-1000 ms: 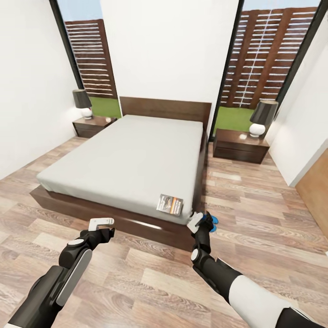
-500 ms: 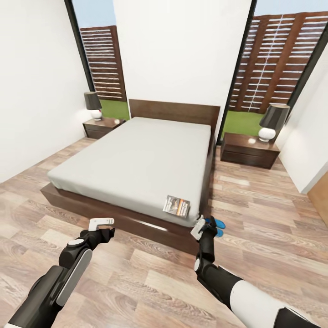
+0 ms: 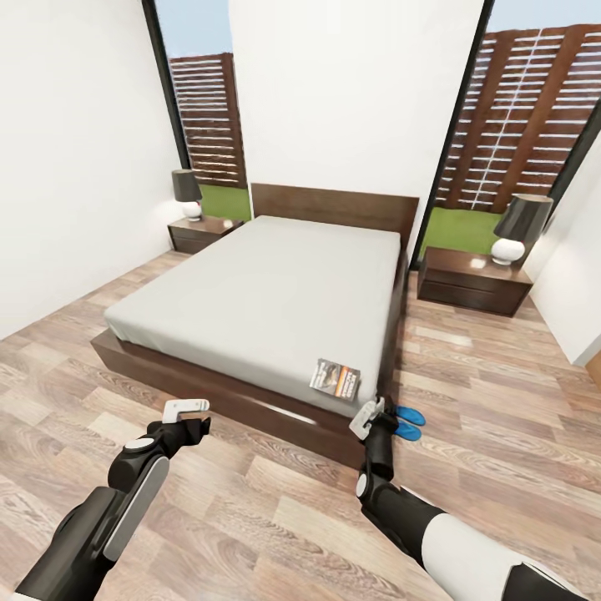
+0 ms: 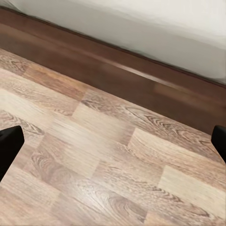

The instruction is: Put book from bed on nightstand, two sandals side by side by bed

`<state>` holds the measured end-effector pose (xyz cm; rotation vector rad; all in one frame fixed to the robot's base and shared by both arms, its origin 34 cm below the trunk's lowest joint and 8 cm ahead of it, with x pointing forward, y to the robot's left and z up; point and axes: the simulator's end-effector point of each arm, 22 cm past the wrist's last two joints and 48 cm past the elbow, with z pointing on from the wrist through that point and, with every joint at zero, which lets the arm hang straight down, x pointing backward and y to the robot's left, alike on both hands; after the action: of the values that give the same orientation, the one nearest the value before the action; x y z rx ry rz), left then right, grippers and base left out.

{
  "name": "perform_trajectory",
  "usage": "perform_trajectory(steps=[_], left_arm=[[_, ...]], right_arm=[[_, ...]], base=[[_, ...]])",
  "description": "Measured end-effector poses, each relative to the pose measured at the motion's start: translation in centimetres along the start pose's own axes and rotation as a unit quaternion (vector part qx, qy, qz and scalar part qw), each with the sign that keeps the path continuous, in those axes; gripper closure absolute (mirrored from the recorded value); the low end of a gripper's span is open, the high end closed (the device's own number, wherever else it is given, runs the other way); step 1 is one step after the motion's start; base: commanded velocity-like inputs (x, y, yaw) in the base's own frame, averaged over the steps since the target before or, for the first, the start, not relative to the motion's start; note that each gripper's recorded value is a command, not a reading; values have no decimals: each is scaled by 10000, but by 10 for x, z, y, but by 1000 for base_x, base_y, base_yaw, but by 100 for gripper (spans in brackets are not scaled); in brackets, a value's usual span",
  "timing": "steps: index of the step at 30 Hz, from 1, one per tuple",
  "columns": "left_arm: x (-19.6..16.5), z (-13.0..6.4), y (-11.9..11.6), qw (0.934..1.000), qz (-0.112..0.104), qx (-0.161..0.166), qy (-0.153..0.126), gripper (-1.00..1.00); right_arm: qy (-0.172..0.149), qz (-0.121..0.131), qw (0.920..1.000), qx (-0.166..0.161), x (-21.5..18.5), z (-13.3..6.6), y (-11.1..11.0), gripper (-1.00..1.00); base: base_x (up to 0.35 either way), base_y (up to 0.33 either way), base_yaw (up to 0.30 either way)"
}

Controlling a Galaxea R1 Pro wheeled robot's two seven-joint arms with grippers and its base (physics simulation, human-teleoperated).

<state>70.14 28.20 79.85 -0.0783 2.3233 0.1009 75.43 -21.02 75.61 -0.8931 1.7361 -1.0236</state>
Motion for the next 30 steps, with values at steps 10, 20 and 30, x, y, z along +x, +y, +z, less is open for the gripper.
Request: perform_trajectory(steps=[10,20,30], left_arm=[[9,10,-1,10000,0,0,-16,-100],[19,18,-5,10000,60,19,-40,-100],[32,29,-8,10000,51,34,-35,-100]], right_arm=[[-5,3,10000,14,4,4,12,-100],[-20,11,10000,38,8,8,23,-100],[-116,95,9999,9,7,10,41,-100]], base=[[0,0,2],[0,0,0],[0,0,0]])
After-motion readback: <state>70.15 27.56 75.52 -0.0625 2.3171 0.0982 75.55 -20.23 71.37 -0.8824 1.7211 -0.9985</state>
